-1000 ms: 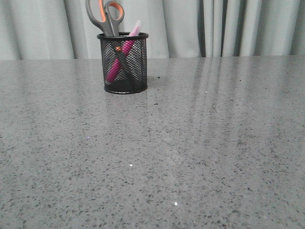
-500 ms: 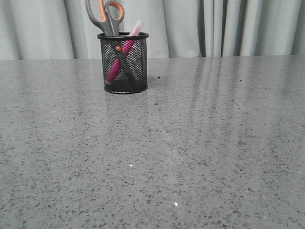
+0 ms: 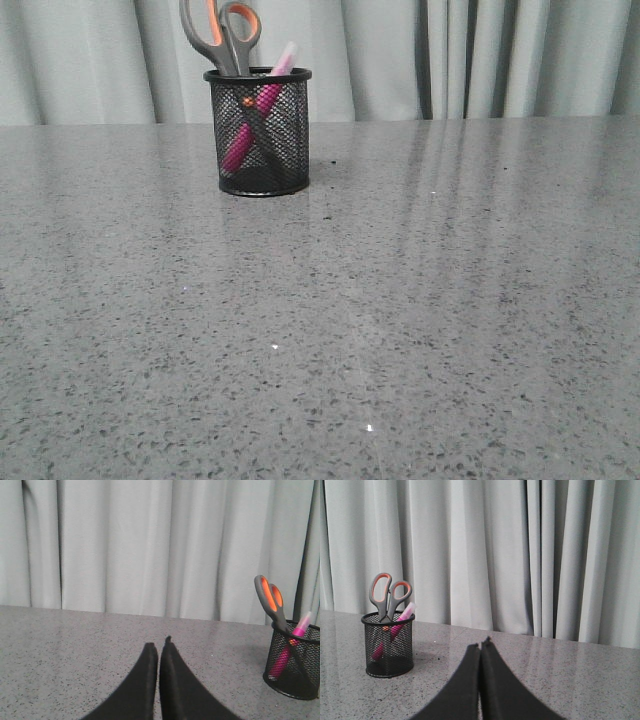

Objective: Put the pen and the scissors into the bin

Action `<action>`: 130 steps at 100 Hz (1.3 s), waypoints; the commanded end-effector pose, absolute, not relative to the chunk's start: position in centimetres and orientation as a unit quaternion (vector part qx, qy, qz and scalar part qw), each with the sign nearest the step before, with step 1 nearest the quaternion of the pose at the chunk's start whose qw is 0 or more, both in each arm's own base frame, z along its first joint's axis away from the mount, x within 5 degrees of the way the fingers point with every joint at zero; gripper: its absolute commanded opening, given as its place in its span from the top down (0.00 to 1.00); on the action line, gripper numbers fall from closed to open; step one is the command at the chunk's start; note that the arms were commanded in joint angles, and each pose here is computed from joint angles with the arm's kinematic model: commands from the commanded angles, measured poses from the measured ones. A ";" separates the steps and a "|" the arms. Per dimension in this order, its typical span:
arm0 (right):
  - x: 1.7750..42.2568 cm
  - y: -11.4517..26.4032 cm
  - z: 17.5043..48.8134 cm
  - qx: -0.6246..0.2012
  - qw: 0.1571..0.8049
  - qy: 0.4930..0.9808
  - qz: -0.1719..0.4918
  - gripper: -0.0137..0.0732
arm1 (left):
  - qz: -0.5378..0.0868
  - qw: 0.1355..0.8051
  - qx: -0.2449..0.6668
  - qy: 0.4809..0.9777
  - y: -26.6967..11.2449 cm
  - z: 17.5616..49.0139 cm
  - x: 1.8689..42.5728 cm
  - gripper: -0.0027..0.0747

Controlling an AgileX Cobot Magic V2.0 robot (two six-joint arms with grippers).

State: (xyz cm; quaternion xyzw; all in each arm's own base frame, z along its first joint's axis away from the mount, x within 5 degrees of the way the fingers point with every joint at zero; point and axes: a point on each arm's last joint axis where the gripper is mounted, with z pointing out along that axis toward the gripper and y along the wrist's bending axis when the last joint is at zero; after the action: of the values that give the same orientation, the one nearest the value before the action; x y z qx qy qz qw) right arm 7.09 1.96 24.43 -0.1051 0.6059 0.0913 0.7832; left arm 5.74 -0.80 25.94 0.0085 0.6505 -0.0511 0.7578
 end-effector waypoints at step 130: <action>7.0 1.7 25.8 -0.093 0.811 0.571 0.083 0.92 | -0.027 0.755 0.028 0.655 -0.4 20.5 5.5 0.99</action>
State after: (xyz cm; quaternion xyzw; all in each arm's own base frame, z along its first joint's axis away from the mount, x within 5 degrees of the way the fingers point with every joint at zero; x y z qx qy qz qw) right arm 7.09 1.96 24.43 -0.1057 0.6058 0.0906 0.7833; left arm 5.59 -0.41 21.12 0.0340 0.6805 -0.0165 0.7318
